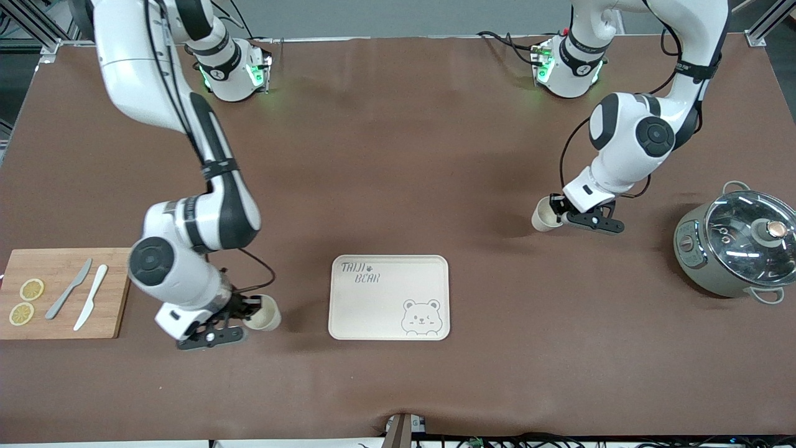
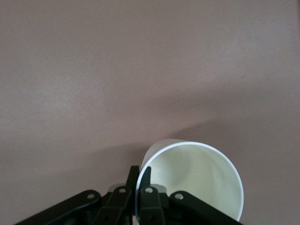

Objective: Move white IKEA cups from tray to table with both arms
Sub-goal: 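Carry the cup toward the cutting board while the left gripper carries toward the pot, then lower the left gripper's cup onto the table and open the left gripper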

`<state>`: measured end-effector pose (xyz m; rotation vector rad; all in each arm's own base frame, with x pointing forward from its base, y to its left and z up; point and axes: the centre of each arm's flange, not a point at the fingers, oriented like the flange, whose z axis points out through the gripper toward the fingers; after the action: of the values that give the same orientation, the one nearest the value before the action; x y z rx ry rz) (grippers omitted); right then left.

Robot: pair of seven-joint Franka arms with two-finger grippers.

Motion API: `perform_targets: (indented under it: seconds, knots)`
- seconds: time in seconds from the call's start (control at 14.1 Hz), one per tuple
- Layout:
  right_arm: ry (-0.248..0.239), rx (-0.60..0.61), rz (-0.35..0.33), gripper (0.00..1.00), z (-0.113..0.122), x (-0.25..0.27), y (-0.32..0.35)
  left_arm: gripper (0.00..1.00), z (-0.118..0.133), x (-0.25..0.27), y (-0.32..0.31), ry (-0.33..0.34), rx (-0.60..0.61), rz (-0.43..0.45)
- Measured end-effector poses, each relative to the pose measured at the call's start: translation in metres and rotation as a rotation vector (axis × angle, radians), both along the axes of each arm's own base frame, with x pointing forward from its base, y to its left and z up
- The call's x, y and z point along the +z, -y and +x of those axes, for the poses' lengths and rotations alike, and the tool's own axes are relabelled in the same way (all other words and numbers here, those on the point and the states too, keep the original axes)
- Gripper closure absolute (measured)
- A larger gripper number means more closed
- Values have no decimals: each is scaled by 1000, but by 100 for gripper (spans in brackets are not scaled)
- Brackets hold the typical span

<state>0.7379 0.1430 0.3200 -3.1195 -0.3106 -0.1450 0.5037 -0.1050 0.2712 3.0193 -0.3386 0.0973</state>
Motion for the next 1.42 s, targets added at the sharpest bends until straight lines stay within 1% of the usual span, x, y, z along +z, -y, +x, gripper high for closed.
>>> perform_targets:
  seconds: [0.28, 0.43, 0.71, 0.78, 0.85, 0.92, 0.99, 1.06, 1.21, 1.28, 1.42]
  knots:
    - [-25, 85, -16, 97, 7, -4, 75, 96, 5, -34, -5, 41, -6, 10]
    - [-30, 119, -14, 97, 9, -7, 118, 96, 6, -50, -5, 46, -4, 16]
    - [-40, 167, 18, 97, 7, -16, 178, 96, 8, -51, -4, 54, -6, 15]
    - [-46, 175, 23, 97, 6, -21, 185, 92, 8, -50, -4, 55, -9, 15]
    - [-52, 183, 26, 97, 6, -26, 190, 84, 8, -50, -3, 57, -12, 14]
    - [-60, 188, 27, 97, 5, -32, 192, 72, 9, -49, -3, 59, -14, 14]
    - [-69, 191, 27, 97, 4, -39, 193, 63, 10, -48, -2, 61, -14, 14]
    - [-78, 192, 28, 97, 4, -45, 193, 52, 10, -48, -2, 63, -14, 13]
    - [-95, 192, 29, 97, 3, -58, 194, 34, 11, -46, -2, 66, -14, 13]
    - [-102, 191, 29, 97, 2, -63, 195, 22, 12, -43, -2, 72, -13, 12]
    - [-113, 189, 30, 97, 1, -71, 196, 4, 12, -32, -1, 60, -15, 7]
